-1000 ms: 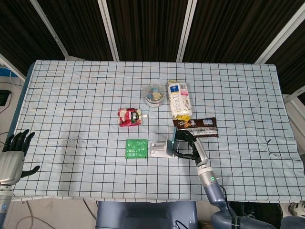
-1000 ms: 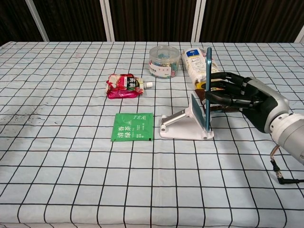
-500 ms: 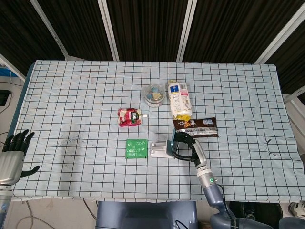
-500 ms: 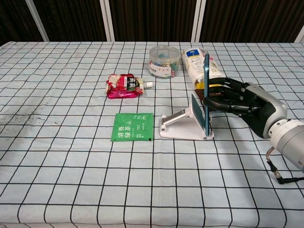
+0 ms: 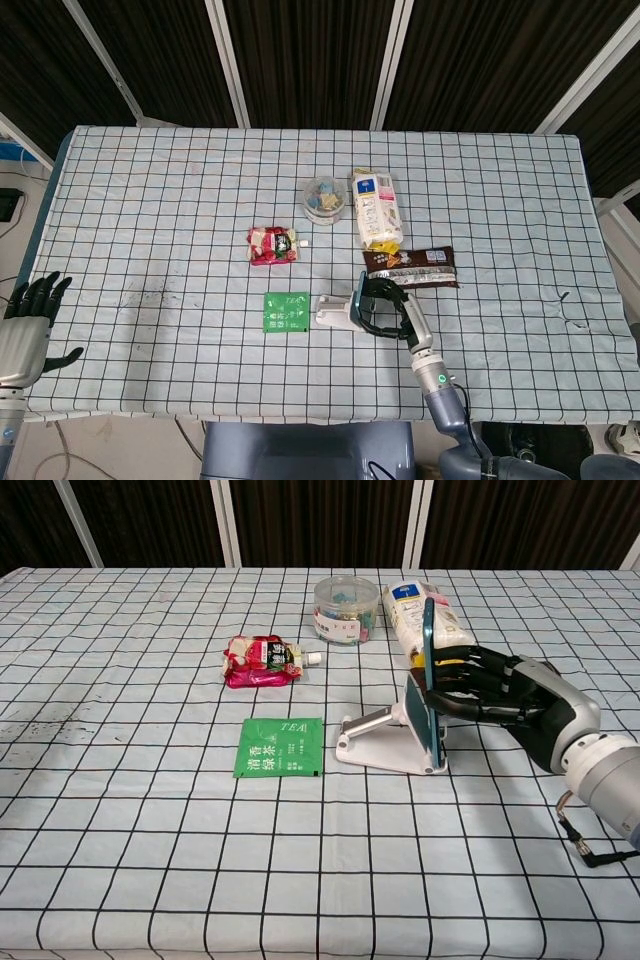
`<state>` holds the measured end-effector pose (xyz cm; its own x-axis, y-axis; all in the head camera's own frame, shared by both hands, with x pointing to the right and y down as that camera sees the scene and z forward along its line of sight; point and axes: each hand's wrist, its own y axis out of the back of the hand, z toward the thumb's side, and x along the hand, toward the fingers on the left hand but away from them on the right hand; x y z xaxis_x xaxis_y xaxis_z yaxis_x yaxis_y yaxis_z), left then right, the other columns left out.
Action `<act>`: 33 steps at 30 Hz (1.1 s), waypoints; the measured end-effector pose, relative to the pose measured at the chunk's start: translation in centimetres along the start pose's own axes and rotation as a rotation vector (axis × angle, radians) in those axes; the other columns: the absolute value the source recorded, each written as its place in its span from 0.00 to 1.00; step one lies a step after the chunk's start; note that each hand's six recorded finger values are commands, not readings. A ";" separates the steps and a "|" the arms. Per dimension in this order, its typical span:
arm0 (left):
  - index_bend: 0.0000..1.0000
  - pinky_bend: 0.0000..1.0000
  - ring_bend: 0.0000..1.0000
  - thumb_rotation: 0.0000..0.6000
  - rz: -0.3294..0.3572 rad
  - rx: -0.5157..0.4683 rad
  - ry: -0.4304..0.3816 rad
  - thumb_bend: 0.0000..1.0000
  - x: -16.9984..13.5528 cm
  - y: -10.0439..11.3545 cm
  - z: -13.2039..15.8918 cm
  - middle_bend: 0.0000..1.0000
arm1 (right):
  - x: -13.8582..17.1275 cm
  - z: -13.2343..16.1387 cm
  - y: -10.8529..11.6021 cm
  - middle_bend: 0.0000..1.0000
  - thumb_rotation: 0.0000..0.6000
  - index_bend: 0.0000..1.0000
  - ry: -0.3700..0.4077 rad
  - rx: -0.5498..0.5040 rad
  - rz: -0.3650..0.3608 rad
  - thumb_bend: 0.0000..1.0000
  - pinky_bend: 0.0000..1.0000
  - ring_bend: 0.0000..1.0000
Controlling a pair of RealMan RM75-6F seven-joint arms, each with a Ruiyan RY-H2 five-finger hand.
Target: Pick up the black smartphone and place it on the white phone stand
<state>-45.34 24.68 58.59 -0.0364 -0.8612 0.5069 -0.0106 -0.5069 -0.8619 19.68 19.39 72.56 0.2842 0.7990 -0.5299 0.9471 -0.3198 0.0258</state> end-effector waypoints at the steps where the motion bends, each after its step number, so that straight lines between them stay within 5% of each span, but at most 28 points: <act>1: 0.00 0.00 0.00 1.00 0.000 0.000 0.000 0.00 0.0 0.0 0.0 0.00 | 0.0 0.0 0.0 0.49 1.00 0.60 -0.001 0.003 0.000 0.63 0.24 0.22; 11: 0.00 0.00 0.00 1.00 -0.001 0.001 0.001 0.00 0.0 0.0 0.0 0.00 | 0.0 -0.2 0.0 0.40 1.00 0.49 -0.007 0.036 -0.008 0.26 0.23 0.13; 24: 0.00 0.00 0.00 1.00 -0.001 -0.001 0.002 0.00 0.0 0.0 0.0 0.00 | -0.1 0.0 -0.1 0.30 1.00 0.37 -0.009 0.052 -0.014 0.11 0.19 0.05; 33: 0.00 0.00 0.00 1.00 0.000 -0.003 0.001 0.00 0.0 0.1 0.0 0.00 | 0.0 0.2 -0.1 0.02 1.00 0.05 -0.005 0.098 -0.020 0.06 0.16 0.00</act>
<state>-45.33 24.66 58.54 -0.0373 -0.8613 0.5067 -0.0137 -0.5066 -0.8621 19.55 19.31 72.39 0.2641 0.8035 -0.5335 0.9336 -0.3518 -0.0676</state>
